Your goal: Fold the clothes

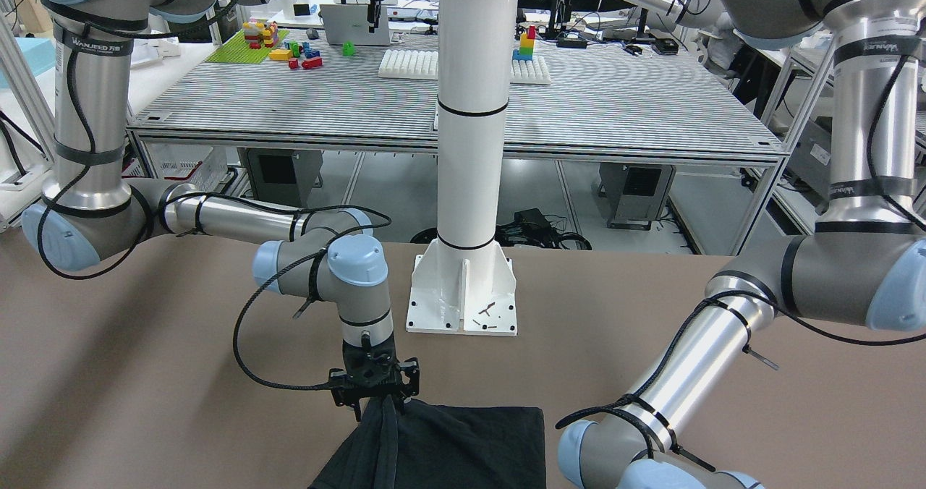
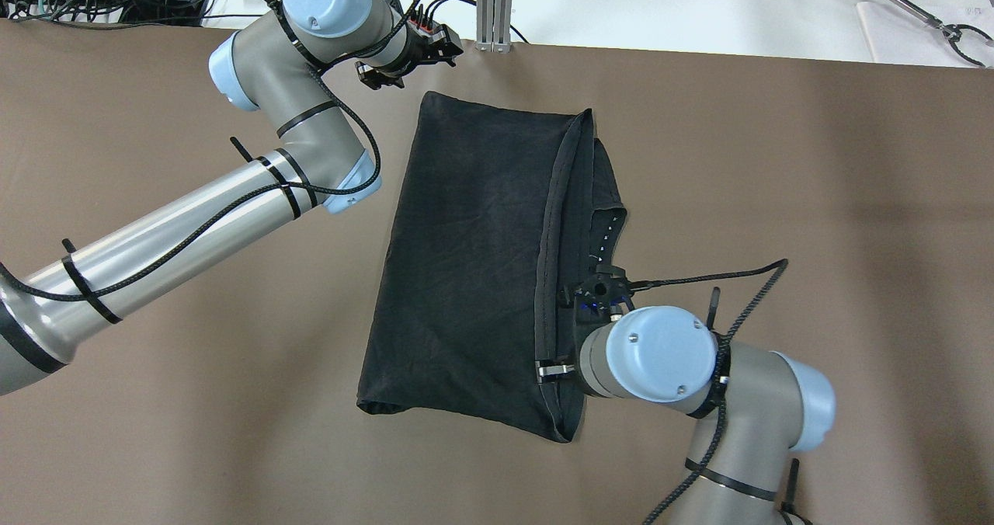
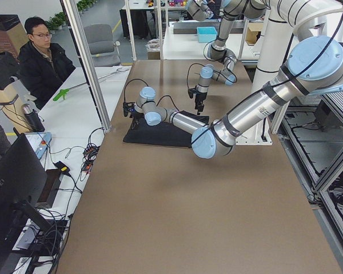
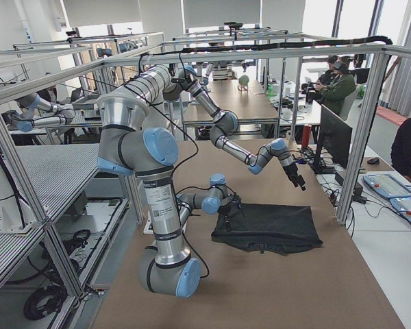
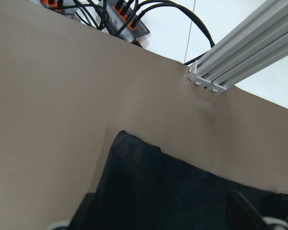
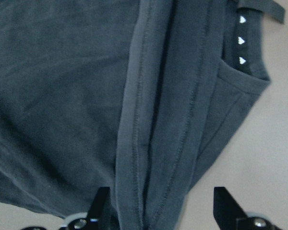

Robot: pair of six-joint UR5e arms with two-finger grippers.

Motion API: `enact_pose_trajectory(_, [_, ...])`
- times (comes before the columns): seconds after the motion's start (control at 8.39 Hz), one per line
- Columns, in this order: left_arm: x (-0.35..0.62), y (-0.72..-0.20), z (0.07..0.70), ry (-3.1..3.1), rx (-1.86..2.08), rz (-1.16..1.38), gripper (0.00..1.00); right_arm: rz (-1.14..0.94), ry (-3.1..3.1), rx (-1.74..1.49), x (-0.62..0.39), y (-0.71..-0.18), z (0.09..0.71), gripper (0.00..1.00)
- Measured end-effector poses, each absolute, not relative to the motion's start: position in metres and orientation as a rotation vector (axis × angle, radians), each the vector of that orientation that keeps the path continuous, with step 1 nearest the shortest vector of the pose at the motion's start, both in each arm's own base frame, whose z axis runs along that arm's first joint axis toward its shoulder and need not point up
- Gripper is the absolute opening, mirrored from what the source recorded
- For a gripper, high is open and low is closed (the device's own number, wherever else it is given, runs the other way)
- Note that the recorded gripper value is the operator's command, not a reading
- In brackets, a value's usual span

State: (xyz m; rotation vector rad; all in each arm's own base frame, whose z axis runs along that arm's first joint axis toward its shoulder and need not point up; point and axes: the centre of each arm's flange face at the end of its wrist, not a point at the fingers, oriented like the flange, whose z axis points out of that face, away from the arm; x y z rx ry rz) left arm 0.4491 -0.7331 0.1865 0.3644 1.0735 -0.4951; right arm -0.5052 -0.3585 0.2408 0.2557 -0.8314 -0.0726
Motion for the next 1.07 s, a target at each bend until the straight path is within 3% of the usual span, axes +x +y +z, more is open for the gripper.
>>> enact_pose_trajectory(0.72, [0.439,-0.724,0.210,1.059,0.393,-0.486,0.94,-0.235,-0.674,0.321,-0.553,-0.341,0.239,0.56])
enact_pose_trajectory(0.83, [0.439,-0.724,0.210,1.057,0.395,-0.488,0.94,-0.243,-0.663,0.325,-0.557,-0.336,0.242,0.40])
enact_pose_trajectory(0.95, [0.440,-0.724,0.211,1.056,0.396,-0.489,0.94,-0.253,-0.656,0.328,-0.561,-0.328,0.245,0.08])
enact_pose_trajectory(1.07, [0.440,-0.723,0.211,1.056,0.396,-0.489,0.94,-0.260,-0.653,0.330,-0.564,-0.324,0.246,0.00])
